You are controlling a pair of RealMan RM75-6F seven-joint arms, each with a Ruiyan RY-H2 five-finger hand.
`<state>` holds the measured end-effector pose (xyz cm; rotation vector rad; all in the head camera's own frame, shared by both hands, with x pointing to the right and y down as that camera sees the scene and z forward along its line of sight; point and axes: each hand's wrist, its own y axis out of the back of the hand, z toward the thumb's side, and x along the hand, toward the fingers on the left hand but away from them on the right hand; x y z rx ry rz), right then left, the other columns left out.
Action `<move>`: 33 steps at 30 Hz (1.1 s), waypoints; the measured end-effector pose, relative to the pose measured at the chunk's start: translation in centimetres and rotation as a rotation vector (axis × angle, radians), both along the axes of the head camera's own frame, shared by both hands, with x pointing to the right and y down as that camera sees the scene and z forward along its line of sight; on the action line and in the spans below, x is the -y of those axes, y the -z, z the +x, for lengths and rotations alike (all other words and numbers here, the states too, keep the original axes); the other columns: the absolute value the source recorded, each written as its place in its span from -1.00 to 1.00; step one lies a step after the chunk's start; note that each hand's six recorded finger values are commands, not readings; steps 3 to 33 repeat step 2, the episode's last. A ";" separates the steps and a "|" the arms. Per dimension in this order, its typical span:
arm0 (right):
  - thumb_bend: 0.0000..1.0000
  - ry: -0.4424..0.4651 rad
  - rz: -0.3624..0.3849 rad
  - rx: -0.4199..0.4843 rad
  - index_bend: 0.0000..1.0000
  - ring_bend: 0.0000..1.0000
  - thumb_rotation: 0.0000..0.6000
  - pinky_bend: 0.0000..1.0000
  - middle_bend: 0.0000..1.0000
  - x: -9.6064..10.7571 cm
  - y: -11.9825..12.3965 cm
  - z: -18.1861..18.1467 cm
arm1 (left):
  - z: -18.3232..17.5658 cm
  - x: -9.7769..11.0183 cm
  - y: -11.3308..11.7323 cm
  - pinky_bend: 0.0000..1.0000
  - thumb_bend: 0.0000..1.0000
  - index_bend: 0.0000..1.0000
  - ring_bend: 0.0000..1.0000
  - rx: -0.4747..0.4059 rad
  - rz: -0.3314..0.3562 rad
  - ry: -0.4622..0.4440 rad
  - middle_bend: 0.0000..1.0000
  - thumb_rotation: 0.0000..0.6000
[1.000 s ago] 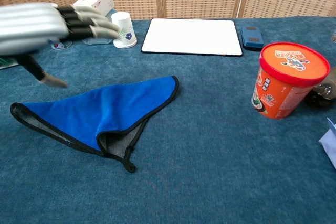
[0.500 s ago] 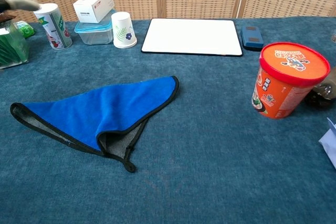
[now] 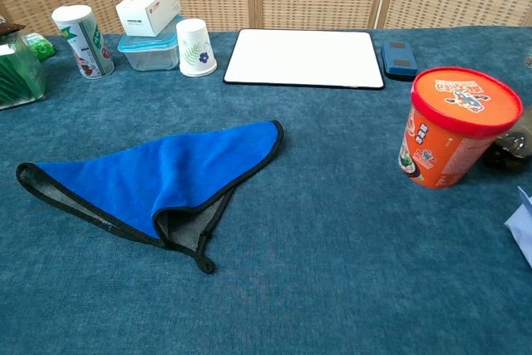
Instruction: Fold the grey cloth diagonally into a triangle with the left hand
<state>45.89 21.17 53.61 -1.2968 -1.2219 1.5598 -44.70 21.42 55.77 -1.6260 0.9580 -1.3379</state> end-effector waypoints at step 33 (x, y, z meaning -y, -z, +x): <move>-1.00 -0.002 -0.006 0.000 -0.75 -1.00 1.00 -1.00 -1.00 0.0 -0.1 0.1 | -0.4 -0.1 0.2 -1.00 -0.72 -1.00 -1.00 0.005 0.003 0.001 -1.00 1.00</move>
